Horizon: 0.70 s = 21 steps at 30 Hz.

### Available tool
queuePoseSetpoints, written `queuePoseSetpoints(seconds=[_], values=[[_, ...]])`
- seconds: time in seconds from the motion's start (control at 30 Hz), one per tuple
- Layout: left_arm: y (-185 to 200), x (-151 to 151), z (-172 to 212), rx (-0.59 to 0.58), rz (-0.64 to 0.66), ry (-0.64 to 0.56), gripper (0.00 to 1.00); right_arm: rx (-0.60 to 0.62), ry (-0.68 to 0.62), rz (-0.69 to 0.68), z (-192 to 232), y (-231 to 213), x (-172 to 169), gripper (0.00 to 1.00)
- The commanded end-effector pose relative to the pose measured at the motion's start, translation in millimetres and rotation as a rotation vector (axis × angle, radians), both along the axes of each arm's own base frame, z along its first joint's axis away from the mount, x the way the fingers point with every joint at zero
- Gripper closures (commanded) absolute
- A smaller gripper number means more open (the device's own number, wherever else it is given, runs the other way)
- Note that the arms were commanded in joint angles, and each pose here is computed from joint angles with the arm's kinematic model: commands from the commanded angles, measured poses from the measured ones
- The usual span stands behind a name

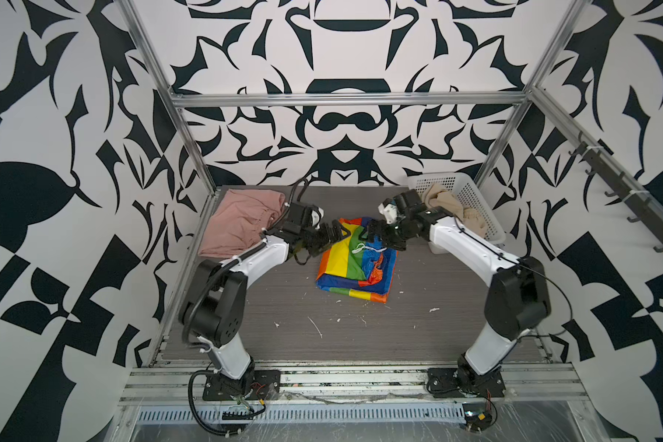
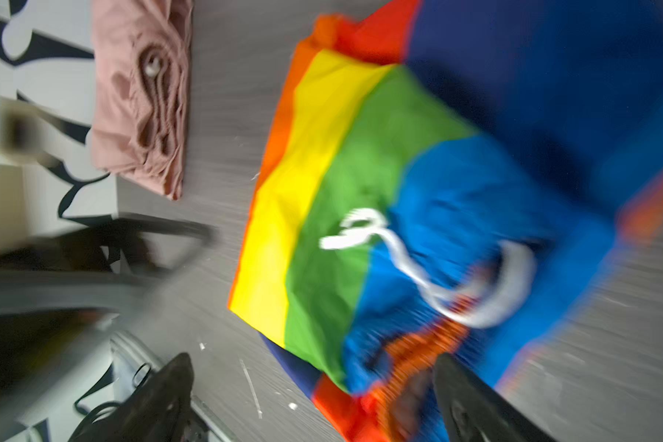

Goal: Fold and stack the shorts

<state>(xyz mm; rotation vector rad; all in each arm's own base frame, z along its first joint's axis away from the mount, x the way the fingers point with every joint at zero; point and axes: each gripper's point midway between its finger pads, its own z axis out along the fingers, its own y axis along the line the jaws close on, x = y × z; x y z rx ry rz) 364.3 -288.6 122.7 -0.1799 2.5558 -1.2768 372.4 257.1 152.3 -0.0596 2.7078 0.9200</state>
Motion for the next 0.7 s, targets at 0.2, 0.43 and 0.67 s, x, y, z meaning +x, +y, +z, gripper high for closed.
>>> queuePoseSetpoints(seconds=[0.2, 0.43, 0.67], values=[[-9.1, -19.6, -42.4, -0.063, -0.016, 0.124, 0.01, -0.03, 0.11, -0.007, -75.6, -13.3, 27.2, 0.0], [-1.2, -39.3, -67.1, 0.026, -0.035, 0.159, 0.01, -0.14, 0.12, -0.084, -95.0, -80.0, 33.1, 0.0], [-5.8, -27.6, -10.3, 0.045, -0.062, 0.007, 0.01, -0.037, 0.019, -0.107, -22.8, -70.4, 18.6, 0.0]])
